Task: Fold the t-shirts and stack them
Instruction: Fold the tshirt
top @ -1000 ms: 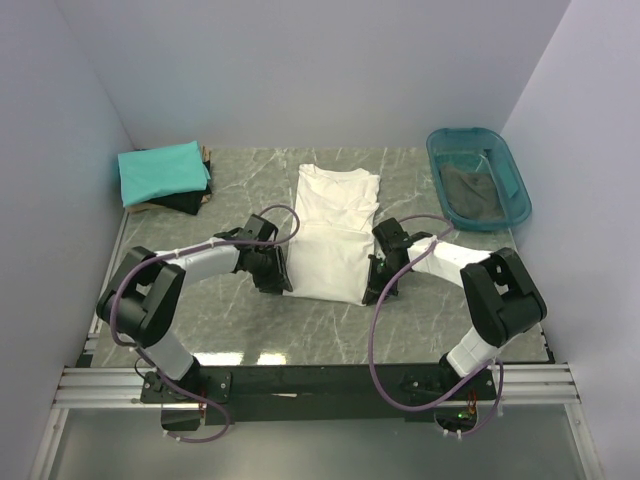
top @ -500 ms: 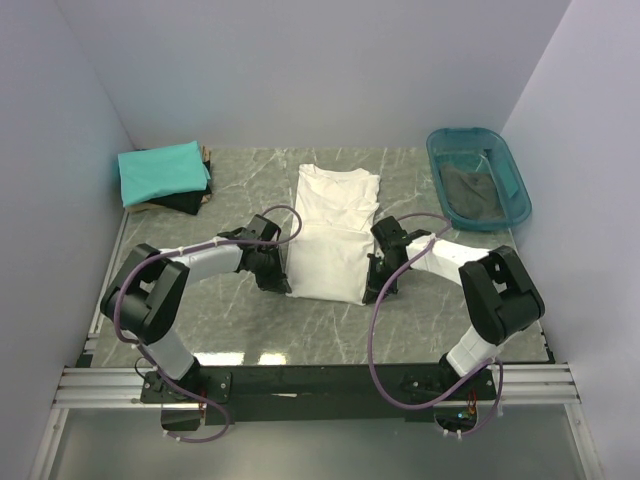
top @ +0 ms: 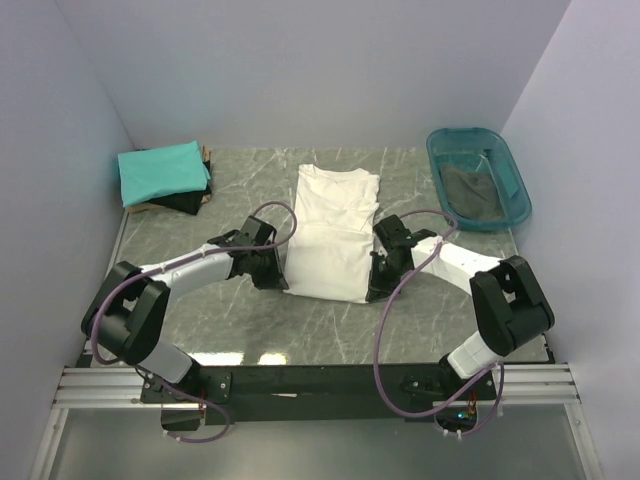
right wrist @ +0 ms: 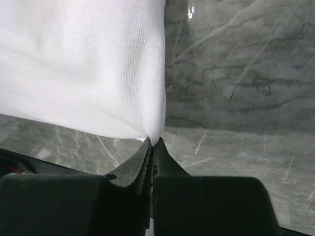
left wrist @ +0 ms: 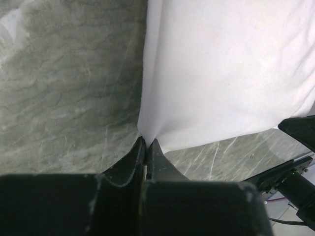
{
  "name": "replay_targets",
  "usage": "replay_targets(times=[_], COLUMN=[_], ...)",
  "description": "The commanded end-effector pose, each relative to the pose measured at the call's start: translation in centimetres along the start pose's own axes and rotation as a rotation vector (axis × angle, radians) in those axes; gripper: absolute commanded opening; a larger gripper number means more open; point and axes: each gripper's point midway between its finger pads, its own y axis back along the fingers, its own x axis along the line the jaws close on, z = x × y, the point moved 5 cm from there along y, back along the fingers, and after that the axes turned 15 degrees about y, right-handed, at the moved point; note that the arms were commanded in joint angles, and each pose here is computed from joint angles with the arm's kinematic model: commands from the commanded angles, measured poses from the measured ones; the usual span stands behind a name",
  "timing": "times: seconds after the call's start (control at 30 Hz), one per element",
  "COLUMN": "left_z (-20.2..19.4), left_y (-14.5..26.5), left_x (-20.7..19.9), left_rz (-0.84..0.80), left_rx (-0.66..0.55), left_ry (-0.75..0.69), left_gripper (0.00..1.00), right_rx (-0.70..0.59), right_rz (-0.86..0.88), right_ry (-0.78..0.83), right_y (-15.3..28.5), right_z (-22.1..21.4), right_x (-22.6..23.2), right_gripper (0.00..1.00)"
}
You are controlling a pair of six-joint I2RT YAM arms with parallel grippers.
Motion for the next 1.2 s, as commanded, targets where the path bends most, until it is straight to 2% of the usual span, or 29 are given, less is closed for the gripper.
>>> replay_targets(times=[0.0, 0.43, 0.97, 1.17], left_z=[-0.3, -2.8, -7.5, -8.8], left_y=[0.2, 1.7, 7.7, 10.2], left_x=[0.6, 1.0, 2.3, 2.4], left_rz=[0.007, 0.006, -0.069, -0.106], left_rx=[-0.01, 0.002, 0.032, 0.04], left_ry=[-0.006, -0.032, -0.052, -0.044], left_gripper=[0.0, 0.0, 0.0, 0.01], right_rx=[-0.034, -0.018, -0.046, -0.103], right_rz=[-0.026, -0.048, -0.033, -0.012], right_ry=[0.022, 0.044, 0.041, 0.003], right_y=[1.3, 2.5, 5.1, 7.3], right_z=[0.4, -2.6, -9.4, -10.6], right_x=[0.1, -0.1, 1.7, 2.6], right_gripper=[0.0, 0.0, 0.0, 0.0])
